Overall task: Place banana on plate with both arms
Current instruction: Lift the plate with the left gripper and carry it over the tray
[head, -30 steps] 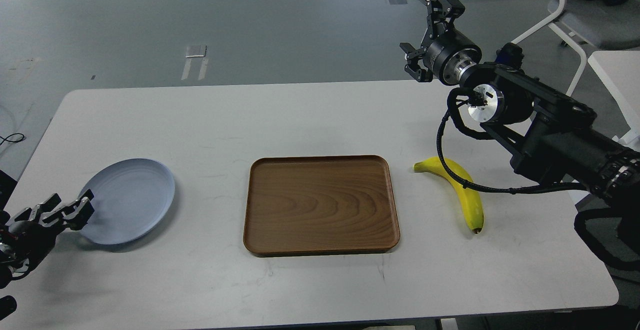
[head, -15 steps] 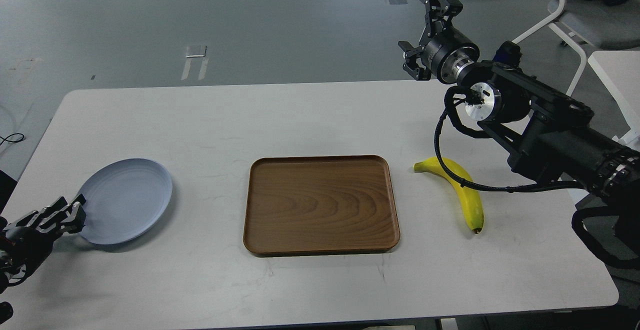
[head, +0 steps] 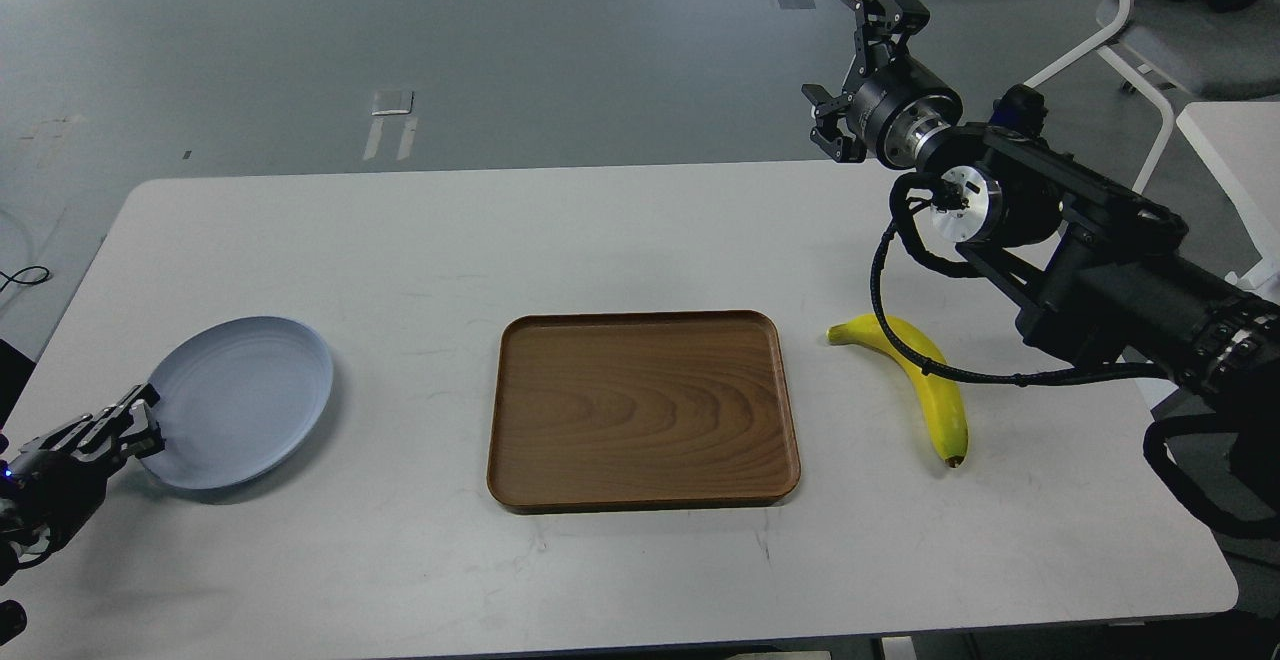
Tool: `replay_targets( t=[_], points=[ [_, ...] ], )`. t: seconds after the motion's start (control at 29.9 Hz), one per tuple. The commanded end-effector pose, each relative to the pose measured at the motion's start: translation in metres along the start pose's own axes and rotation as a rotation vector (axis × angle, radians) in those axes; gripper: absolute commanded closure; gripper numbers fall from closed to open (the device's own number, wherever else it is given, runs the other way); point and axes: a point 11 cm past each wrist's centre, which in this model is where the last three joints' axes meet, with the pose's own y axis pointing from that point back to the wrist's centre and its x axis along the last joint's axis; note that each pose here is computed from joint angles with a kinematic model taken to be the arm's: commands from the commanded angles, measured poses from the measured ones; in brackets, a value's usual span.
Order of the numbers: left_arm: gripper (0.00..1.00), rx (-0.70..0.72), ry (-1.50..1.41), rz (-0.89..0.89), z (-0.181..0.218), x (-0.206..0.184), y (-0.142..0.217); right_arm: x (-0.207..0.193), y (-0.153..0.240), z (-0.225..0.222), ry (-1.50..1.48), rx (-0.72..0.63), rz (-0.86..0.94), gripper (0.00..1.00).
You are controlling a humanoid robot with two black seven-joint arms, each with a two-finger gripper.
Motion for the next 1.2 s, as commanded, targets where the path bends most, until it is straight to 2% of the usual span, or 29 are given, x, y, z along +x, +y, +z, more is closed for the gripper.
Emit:
replay_targets(
  t=[0.0,0.13,0.27,0.4,0.63,0.9,1.17],
  points=[
    [1.0,-0.009,0.006,-0.002,0.003,0.001,-0.002,-0.003,-0.001,-0.004,0.001,0.007,-0.006,0.0],
    [1.0,-0.027,0.065,-0.003,0.011,0.01,-0.007,-0.006,-0.003,-0.015,0.006,0.026,-0.012,0.0],
    [1.0,-0.077,0.165,0.018,0.031,0.044,-0.022,-0.012,-0.006,-0.031,0.016,0.051,-0.021,0.0],
    [1.0,-0.135,0.169,0.01,0.049,0.048,-0.025,-0.016,-0.008,-0.049,0.028,0.077,-0.029,0.0],
    [1.0,-0.367,0.124,0.06,0.127,0.095,-0.044,-0.037,-0.013,-0.084,0.047,0.118,-0.064,0.0],
    [1.0,-0.589,0.04,0.044,0.208,0.097,-0.054,-0.047,-0.014,-0.108,0.061,0.155,-0.083,0.0],
    [1.0,-0.732,0.051,0.027,0.276,0.088,-0.064,-0.045,-0.014,-0.103,0.06,0.139,-0.079,0.0]
  ],
)
